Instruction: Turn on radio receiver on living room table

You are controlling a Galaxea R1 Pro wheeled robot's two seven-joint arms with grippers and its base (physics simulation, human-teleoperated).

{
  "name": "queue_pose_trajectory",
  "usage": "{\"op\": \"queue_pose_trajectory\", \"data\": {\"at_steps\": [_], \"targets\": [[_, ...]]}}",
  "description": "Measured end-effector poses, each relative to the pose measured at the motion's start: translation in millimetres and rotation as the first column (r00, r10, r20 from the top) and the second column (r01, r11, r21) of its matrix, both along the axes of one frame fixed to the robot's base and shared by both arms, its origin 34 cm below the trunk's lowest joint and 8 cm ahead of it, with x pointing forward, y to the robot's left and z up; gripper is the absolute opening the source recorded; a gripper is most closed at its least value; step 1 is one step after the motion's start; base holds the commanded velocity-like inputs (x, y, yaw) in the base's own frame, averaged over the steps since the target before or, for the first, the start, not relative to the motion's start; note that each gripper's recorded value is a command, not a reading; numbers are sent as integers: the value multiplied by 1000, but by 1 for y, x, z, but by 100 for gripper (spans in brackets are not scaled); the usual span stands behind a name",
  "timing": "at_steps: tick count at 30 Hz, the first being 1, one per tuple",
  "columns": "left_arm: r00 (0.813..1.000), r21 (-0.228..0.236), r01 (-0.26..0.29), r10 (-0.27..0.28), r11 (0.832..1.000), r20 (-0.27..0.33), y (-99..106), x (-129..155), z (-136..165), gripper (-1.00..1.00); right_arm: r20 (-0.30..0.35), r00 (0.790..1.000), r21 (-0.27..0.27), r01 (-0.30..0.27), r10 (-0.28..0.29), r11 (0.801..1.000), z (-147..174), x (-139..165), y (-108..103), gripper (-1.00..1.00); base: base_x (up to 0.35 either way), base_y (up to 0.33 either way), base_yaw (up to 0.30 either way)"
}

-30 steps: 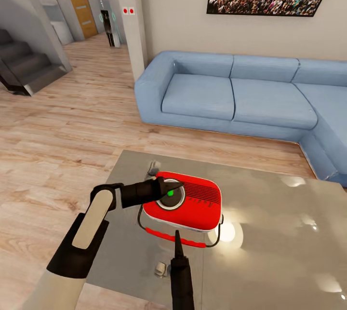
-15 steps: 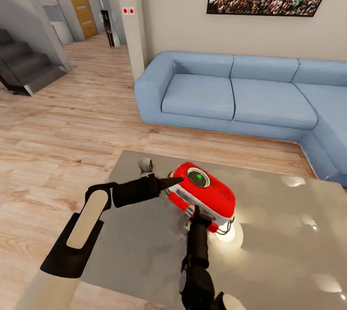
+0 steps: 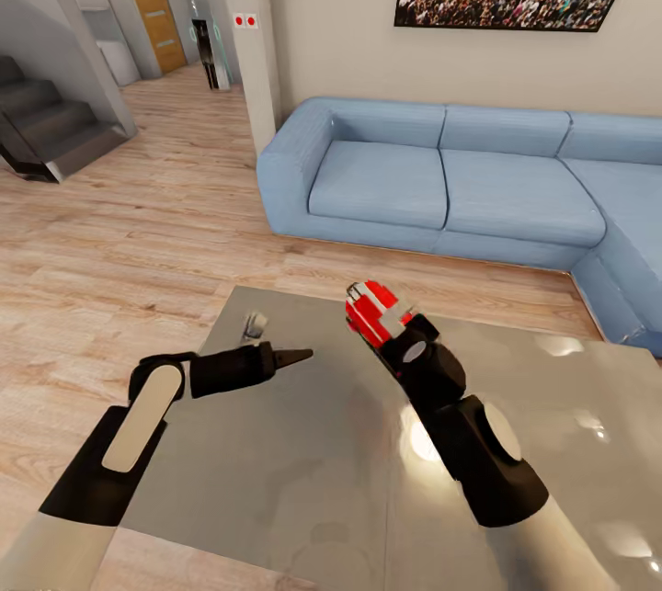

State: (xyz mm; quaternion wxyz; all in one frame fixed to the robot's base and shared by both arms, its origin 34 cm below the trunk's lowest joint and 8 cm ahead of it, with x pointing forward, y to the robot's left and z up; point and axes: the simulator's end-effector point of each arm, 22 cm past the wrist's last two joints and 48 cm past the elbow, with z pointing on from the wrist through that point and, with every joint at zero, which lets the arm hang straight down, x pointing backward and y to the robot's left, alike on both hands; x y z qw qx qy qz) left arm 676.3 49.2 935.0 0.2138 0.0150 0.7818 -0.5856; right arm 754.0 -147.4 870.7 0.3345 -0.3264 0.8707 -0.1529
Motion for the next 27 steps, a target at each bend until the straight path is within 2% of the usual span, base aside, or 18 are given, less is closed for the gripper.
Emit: {"op": "queue_pose_trajectory", "data": {"at_steps": [1,3,4,5,6,7,8,10,13,16,21,27], "targets": [[1000,18,-2,2,1000,-4,2,0,-6,-100,-34,999,54,-27,29,998,5,8,7,-100,0,0,0],[1000,49,-8,9,999,-21,6,1,-19,-100,-76,989,166,-110,124,980,30,23,21,-100,0,0,0],[999,60,-18,19,998,-29,9,3,-25,-100,-121,977,201,-150,176,968,35,24,16,-100,0,0,0],[999,66,-28,30,997,-30,12,5,-28,-100,-172,964,209,-164,201,964,31,22,5,-100,0,0,0],[998,76,-46,48,996,-28,16,9,-33,-100,-275,934,232,-165,228,959,17,13,-14,-100,0,0,0],[998,84,-57,60,995,-27,18,11,-36,-100,-406,882,278,-129,239,952,-9,-5,-33,-100,0,0,0],[998,86,-62,65,994,-28,19,12,-38,-100,-475,848,305,-91,235,948,-24,-15,-45,-100,0,0,0],[997,89,-68,70,994,-29,20,13,-40,-100,-515,821,343,-65,246,937,-26,-23,-58,-100,0,0,0],[997,90,-69,72,994,-29,20,13,-41,-100,-498,834,321,-76,237,944,-16,-19,-78,-100,0,0,0],[997,89,-71,74,993,-30,20,14,-41,-100,-503,834,319,-64,226,946,-15,-20,-87,-100,0,0,0],[997,87,-68,71,994,-32,19,13,-40,-100,-529,822,315,-38,209,948,-24,-23,-94,-100,0,0,0],[997,81,-59,63,995,-40,19,11,-39,-100,-532,820,322,-37,213,946,-25,-24,-90,-100,0,0,0]]}}
